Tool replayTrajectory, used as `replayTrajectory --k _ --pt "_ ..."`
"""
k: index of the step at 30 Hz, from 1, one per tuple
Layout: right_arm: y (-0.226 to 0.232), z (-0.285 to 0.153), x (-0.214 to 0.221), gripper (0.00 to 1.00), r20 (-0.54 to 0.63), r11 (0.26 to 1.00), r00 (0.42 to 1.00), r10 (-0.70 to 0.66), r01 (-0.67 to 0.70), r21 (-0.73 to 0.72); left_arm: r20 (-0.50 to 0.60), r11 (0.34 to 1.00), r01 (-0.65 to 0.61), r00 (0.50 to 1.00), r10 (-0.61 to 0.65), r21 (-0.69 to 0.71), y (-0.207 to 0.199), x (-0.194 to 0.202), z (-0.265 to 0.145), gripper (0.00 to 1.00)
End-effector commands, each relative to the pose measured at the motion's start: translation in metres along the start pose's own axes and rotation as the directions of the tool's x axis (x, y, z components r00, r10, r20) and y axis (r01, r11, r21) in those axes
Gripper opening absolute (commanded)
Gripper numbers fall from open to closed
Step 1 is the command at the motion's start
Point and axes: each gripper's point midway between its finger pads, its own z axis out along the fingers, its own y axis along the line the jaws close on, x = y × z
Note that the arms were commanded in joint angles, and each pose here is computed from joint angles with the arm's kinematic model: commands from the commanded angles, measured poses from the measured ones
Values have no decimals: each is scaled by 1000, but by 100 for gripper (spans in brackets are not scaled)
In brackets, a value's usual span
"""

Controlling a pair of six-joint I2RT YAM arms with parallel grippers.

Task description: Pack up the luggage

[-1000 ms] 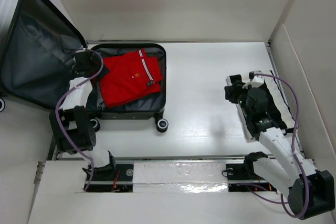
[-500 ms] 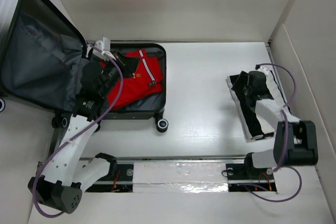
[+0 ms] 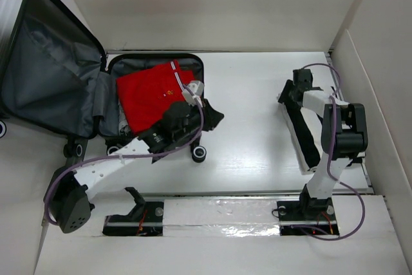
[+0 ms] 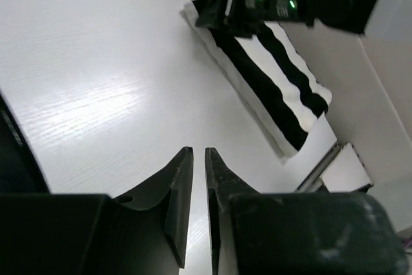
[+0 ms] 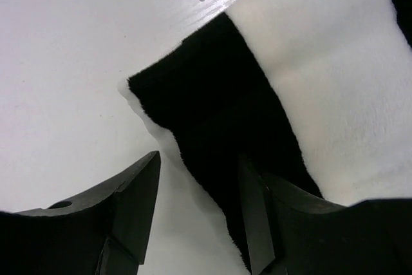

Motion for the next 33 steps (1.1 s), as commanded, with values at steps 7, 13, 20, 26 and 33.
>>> replayTrajectory --k 7,13,20,26,33 --pt "59 7 -1 34 -120 991 984 -130 124 -59 100 999 -39 994 37 21 -11 5 -6 17" --pt "84 18 -3 15 -141 989 980 -141 135 -52 86 999 -45 995 43 24 -6 14 -12 18" --pt "178 10 5 0 -118 934 990 -78 31 -355 51 999 -46 998 46 -3 5 27 -9 23" --pt "264 -17 -30 5 -108 786 991 81 -130 -605 27 998 19 999 -17 -52 19 44 2 23" --pt "294 -84 -73 66 6 691 996 94 -61 -720 -69 997 39 997 -44 -67 14 76 35 40"
